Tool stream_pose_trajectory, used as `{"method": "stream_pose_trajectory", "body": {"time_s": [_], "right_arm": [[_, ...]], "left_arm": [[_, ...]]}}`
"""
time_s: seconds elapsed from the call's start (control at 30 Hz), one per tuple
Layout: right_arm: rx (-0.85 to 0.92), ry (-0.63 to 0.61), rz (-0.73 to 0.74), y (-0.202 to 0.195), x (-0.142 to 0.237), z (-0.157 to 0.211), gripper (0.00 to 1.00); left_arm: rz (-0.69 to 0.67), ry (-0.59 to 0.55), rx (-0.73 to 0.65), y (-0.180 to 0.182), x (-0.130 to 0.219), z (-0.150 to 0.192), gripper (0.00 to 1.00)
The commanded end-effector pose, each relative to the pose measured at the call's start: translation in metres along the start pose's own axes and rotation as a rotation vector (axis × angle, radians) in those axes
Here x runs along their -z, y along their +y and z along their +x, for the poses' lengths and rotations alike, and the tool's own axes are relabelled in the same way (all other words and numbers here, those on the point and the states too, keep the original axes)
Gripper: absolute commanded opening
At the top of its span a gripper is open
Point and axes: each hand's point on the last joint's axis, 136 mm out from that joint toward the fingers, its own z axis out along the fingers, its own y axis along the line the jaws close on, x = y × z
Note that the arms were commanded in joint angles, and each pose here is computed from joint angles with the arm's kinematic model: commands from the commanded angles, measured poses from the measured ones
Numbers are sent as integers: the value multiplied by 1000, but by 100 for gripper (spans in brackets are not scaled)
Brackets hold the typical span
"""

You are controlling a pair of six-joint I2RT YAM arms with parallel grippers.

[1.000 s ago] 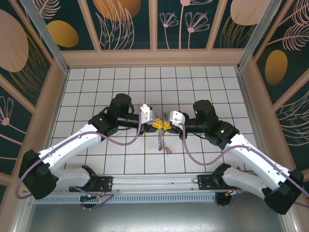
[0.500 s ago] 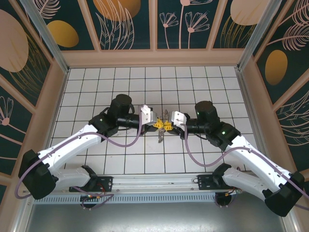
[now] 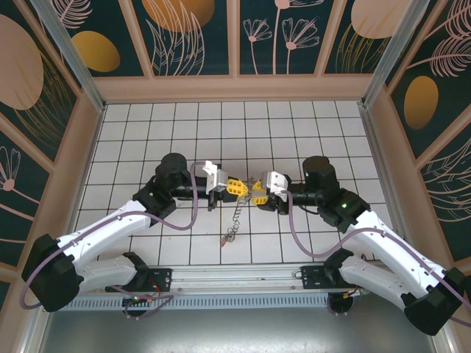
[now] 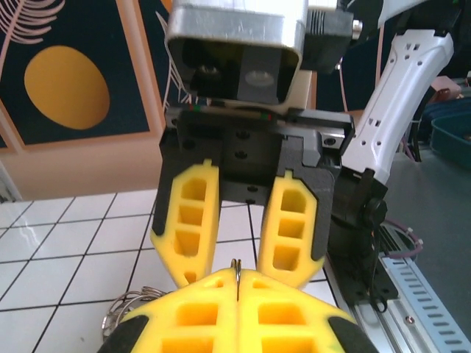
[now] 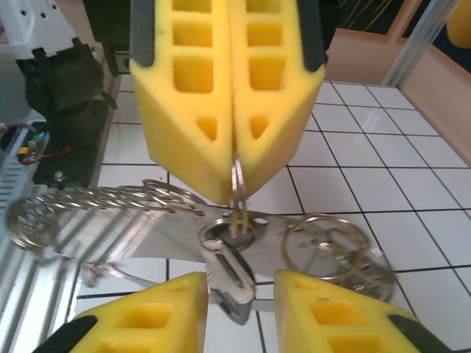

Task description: Put the keys on the keyring

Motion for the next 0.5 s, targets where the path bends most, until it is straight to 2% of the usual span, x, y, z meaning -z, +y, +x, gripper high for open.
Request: {"method": "stream_pose_trajectory", "body": {"time_s": [0.0, 0.33, 0.47], "right_arm": [[-9, -19, -48, 8, -1, 1, 32], [-29, -93, -29, 5, -4, -6, 31], [-32, -134, -16, 1, -7, -12, 26]], "left_arm": [[13, -111, -53, -4, 4, -27, 0], [17, -164, 0, -5, 4, -25, 0], [9, -188, 18, -3, 4, -24, 0]]}}
